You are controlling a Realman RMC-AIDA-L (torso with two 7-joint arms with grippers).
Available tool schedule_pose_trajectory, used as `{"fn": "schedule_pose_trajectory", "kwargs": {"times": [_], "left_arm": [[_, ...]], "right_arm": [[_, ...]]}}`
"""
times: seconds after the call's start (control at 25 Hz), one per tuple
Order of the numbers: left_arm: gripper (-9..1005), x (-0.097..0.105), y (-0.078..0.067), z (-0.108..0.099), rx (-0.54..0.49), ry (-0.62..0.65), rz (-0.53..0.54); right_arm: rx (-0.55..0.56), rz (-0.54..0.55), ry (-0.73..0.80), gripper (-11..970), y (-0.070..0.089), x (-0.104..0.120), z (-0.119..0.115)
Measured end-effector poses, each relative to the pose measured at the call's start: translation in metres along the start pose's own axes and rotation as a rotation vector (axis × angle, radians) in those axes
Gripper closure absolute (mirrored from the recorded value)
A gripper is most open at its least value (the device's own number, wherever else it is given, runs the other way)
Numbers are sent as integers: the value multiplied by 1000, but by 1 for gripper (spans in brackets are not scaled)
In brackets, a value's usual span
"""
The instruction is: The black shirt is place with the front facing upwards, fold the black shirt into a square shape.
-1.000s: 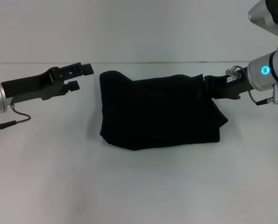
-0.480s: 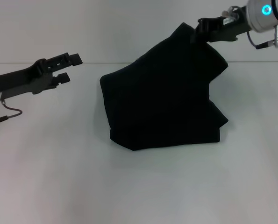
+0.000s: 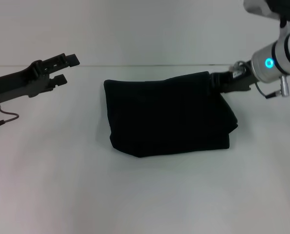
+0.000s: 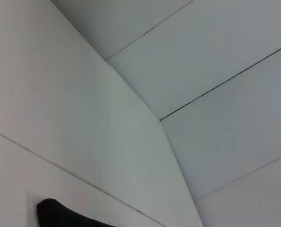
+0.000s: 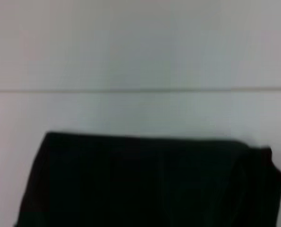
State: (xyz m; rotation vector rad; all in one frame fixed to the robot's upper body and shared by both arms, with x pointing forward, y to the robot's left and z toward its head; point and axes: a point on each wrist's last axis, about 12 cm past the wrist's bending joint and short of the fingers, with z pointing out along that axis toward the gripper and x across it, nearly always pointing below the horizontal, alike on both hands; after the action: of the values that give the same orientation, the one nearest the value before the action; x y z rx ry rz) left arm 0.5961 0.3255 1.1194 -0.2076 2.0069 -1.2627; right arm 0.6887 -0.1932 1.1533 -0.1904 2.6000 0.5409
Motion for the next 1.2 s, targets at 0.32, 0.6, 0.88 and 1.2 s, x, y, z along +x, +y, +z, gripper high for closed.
{"fn": "schedule_pose_trajectory", "kwargs": {"times": [0.32, 0.6, 0.88, 1.2], "left_arm": [[48, 1, 0, 1, -2, -1, -3], [48, 1, -1, 4, 2, 1, -2], [48, 0, -1, 4, 0, -1, -1], [47, 1, -1, 4, 1, -2, -1]], "right_arm": [[0, 36, 53, 907, -12, 17, 3], [5, 58, 65, 897, -20, 24, 3], [-13, 105, 50, 862, -34, 22, -10], [41, 189, 59, 611, -69, 20, -33]]}}
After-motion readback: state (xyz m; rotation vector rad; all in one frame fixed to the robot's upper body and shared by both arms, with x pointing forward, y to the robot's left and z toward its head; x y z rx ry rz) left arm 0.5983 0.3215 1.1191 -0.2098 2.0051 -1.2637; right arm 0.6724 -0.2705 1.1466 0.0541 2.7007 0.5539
